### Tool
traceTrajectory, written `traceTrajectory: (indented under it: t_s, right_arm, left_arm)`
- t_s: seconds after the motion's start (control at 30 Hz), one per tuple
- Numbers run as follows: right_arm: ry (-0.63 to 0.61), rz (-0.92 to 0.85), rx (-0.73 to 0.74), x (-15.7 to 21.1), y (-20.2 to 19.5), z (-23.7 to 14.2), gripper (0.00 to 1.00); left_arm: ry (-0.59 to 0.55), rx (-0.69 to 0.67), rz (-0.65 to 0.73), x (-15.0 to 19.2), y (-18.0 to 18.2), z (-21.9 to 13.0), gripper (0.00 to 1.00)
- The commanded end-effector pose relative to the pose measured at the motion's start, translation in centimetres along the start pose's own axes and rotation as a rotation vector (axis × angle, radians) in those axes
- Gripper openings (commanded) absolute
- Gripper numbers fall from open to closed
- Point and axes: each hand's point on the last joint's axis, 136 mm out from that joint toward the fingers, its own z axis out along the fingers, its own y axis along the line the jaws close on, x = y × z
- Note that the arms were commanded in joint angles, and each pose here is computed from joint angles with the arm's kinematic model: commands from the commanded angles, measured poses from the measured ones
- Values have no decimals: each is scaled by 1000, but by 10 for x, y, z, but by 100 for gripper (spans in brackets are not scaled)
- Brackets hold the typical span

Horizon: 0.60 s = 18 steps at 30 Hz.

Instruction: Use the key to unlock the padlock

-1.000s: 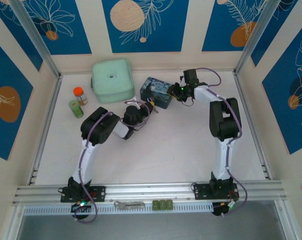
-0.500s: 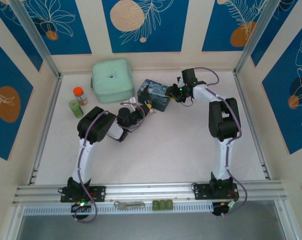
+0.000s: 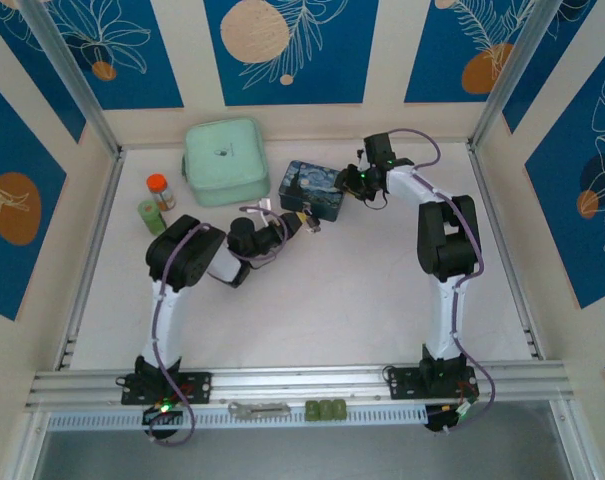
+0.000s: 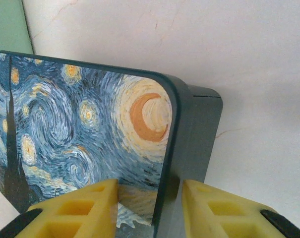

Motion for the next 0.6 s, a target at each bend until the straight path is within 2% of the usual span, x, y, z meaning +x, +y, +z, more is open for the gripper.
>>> traceTrajectory:
  t_s: [0.0,0.03,0.2,0.3,0.43,0.57]
  right_arm:
    - [57,36,180,18,-53,19,37]
    - [57,35,178,18,-52,19,37]
    - [53,36,171,16,-49,17,37]
    - [6,5,141,12,-39,6,38]
    - [-23,-38,52,4,-14,-19,47]
    - [-30,-150,44,20,2,-40,55]
  left_arm:
    - [47,-207,-56,24,53,-22,89]
    - [36,-222,-57,23,54,-26,100]
    - [28,-264,-63,18,53,-30,100]
    - [21,-265,-64,13,47,-26,100]
    - [39,-304,-54,14,39,-19,100]
    - [28,-381,-46,13,40,-22,100]
